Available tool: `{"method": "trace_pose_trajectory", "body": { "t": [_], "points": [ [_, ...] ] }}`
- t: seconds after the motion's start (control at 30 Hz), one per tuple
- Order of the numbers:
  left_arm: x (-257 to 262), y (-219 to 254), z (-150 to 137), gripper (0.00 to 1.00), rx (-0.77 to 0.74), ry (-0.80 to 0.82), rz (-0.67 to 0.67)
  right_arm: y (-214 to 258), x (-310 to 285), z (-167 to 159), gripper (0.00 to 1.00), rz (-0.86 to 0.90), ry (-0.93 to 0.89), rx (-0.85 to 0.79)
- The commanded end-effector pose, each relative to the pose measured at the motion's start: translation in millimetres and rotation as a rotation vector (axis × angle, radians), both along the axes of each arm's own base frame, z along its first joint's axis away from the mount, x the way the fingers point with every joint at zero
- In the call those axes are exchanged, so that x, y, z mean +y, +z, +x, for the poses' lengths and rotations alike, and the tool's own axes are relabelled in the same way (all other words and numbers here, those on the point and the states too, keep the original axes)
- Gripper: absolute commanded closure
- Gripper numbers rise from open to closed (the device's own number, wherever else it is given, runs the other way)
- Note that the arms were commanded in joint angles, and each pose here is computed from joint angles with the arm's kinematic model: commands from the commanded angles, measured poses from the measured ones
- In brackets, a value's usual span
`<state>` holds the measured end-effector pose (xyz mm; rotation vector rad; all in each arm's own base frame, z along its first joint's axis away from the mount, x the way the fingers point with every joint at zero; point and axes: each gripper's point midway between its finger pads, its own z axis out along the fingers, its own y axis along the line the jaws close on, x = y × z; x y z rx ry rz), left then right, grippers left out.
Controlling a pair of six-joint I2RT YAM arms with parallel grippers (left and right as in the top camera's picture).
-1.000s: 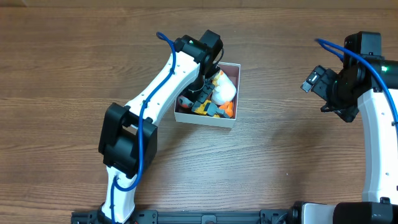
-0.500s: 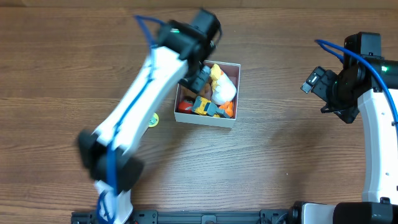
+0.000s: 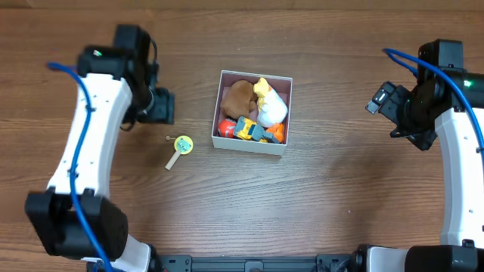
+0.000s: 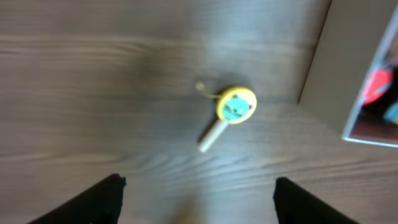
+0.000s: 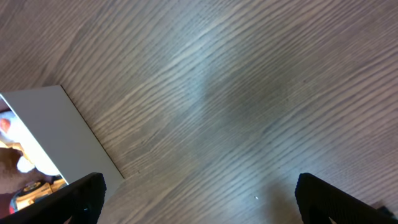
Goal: Pack container
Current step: 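Grasp the yellow cat-face lollipop toy with the left gripper, then place the lollipop toy into the box and release it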
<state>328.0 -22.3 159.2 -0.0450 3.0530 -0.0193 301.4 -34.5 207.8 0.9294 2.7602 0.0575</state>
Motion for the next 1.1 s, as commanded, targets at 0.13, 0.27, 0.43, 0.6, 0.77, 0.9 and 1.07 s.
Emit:
{"method": "trace_pose_trajectory", "body": {
  "t": [0.13, 0.27, 0.43, 0.6, 0.77, 0.9, 1.07],
  "points": [
    [-14.6, -80.2, -30.0, 0.26, 0.086, -0.166, -0.060, 2.8, -2.3, 4.3, 0.00, -0.014, -0.002, -0.022],
    [-13.8, -115.4, -42.1, 0.45, 0.092, -0.224, -0.057, 3.0, -2.4, 5.3, 0.00, -0.014, -0.002, -0.026],
    [-15.1, -143.9, -38.8, 0.39, 0.026, -0.273, -0.057, 3.3, -2.5, 6.5, 0.00, -0.015, -0.002, -0.031],
    [-18.5, -155.8, -42.4, 0.52, 0.006, -0.330, -0.073, 3.7, -2.7, 7.8, 0.00, -0.015, -0.002, -0.037],
    [-23.8, -169.4, -44.1, 0.64, -0.034, -0.393, -0.096, 3.8, -2.8, 8.2, 0.00, -0.016, -0.002, -0.038],
    [-26.2, -174.5, -44.1, 0.76, -0.055, -0.403, -0.107, 3.8, -2.7, 8.3, 0.00, -0.016, -0.002, -0.039],
    [-27.4, -163.0, -28.4, 0.96, -0.090, -0.377, -0.106, 3.6, -2.6, 7.4, 0.00, -0.015, -0.002, -0.035]
  ]
}}
